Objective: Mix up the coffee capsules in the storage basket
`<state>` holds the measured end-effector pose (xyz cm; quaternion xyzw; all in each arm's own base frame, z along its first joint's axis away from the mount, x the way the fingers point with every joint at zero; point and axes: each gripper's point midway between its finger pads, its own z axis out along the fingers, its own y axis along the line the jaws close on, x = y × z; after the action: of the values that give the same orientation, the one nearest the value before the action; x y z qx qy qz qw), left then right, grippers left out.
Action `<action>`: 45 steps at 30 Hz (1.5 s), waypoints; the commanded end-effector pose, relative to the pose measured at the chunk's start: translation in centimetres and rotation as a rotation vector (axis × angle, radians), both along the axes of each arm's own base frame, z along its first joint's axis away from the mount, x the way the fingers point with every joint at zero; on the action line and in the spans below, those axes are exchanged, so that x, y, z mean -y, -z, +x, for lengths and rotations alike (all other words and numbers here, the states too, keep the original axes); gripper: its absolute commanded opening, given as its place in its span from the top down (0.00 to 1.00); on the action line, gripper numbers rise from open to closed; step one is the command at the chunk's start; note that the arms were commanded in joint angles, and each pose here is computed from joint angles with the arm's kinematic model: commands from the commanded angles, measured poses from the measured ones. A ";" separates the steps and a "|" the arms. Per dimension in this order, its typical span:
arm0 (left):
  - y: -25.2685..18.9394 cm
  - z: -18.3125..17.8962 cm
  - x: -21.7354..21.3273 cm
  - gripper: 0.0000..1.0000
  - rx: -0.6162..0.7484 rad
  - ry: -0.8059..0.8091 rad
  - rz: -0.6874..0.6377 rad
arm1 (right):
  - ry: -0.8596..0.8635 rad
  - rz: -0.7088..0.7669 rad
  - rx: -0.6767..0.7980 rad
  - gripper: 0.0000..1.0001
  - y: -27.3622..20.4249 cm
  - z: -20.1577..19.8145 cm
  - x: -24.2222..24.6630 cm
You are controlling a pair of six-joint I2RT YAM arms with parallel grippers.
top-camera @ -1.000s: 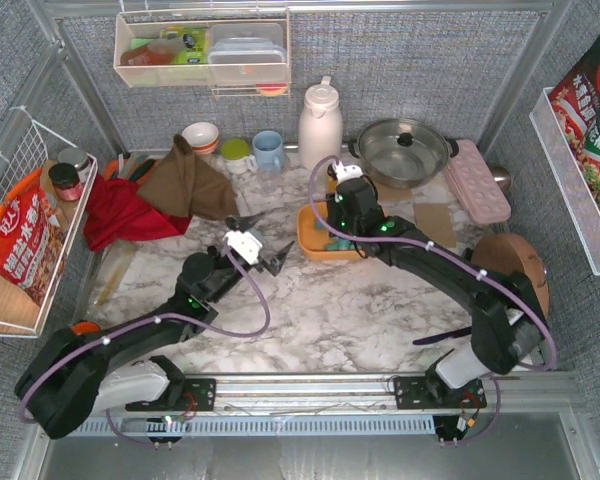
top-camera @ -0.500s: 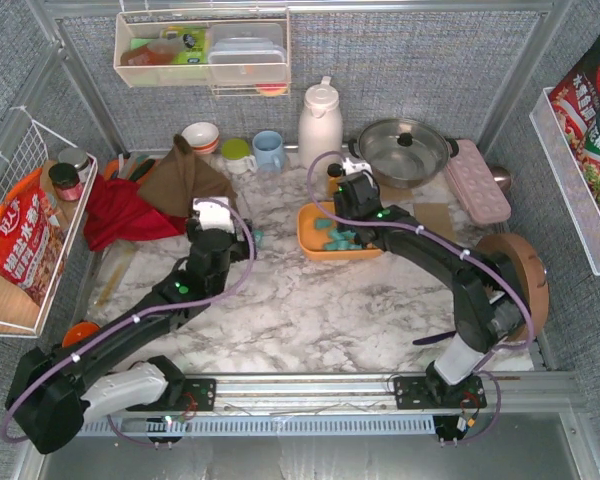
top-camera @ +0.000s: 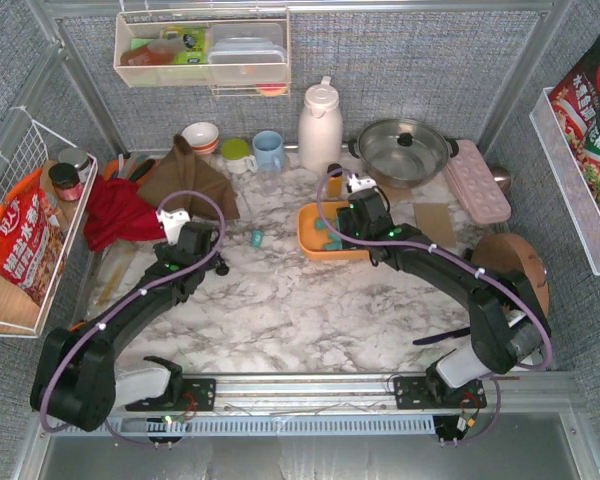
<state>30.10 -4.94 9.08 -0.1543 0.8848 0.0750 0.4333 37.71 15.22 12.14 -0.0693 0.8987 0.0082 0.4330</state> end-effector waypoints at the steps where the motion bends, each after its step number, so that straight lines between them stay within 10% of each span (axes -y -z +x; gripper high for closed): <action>1: 1.8 0.4 0.2 0.20 -0.060 0.045 -0.046 | -0.020 0.027 0.035 0.38 -0.6 0.6 -0.7; 45: 7.7 3.0 -0.5 0.52 -0.416 0.247 -0.122 | -0.064 0.021 0.027 0.38 -1.3 -0.6 -0.3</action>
<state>33.78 -5.06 1.10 -0.0386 0.9676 -0.0161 0.2489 36.83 15.30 13.17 -0.0932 0.8922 0.0274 0.4411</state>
